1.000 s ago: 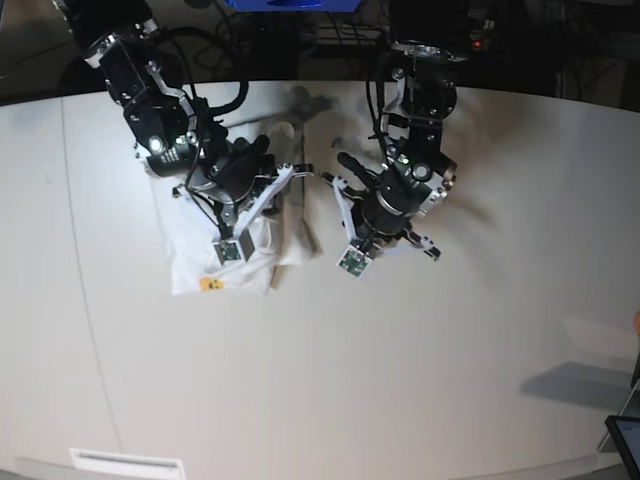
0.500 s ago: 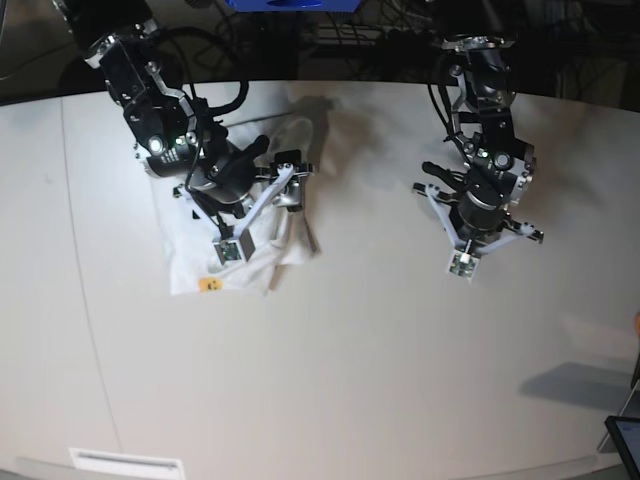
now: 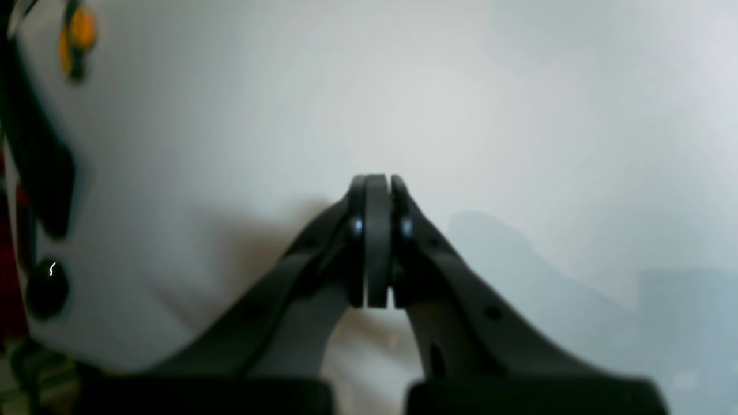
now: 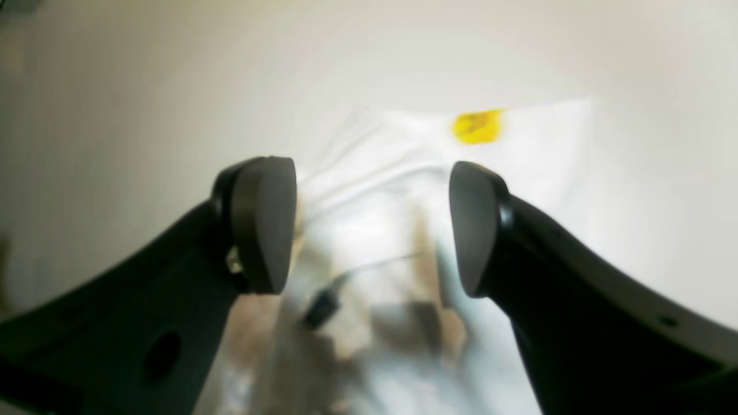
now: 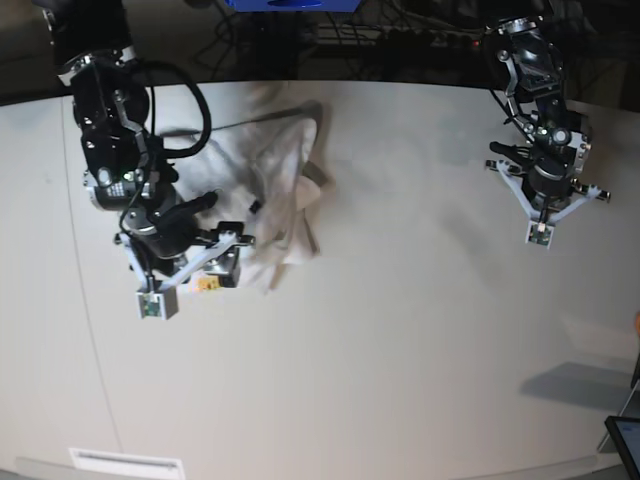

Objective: Fold the T-shirt properly
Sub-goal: 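Release the left gripper and press the right gripper onto the bundle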

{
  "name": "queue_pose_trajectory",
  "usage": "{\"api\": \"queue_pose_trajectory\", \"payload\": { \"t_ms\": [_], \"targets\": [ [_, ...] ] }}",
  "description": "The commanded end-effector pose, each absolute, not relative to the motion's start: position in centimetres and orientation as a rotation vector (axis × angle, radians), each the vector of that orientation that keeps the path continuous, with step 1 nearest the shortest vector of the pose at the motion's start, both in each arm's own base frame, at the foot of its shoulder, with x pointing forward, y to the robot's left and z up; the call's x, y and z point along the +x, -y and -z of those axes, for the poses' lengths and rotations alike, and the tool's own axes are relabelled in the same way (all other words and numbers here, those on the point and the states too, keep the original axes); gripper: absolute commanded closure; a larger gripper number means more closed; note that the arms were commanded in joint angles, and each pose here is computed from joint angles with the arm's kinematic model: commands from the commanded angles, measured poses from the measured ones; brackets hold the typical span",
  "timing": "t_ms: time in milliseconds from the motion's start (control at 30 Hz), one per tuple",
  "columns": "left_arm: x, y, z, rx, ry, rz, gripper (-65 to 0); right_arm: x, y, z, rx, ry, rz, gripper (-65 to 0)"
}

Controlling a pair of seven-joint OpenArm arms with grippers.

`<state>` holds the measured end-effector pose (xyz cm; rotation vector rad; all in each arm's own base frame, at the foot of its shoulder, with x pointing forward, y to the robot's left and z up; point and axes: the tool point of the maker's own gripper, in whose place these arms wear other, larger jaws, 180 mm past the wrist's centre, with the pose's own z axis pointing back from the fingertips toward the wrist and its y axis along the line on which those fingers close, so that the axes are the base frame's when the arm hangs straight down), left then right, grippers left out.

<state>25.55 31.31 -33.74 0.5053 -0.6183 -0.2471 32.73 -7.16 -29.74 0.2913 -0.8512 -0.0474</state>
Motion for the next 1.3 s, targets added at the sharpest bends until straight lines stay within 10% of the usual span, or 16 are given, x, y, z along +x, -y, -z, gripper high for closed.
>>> {"api": "queue_pose_trajectory", "payload": {
  "t_ms": [0,67,233,1267],
  "targets": [
    [26.1,-31.7,32.4,0.527,0.664,0.256,0.0,33.7,8.5,28.5,0.268,0.908,0.064,-38.0],
    [25.2,-32.4,32.6,0.524,0.652,0.269,0.0,33.9,9.8,29.1,0.236,0.902,0.079,-34.4],
    [23.6,-33.4,33.1,0.508,0.617,0.261,0.0,34.3,10.1,31.0,0.218,0.894,0.025,0.0],
    [22.3,-34.0,33.6,0.505,0.58,0.275,0.0,32.3,3.5,35.8,0.315,0.772,-0.08,-0.3]
  ]
}}
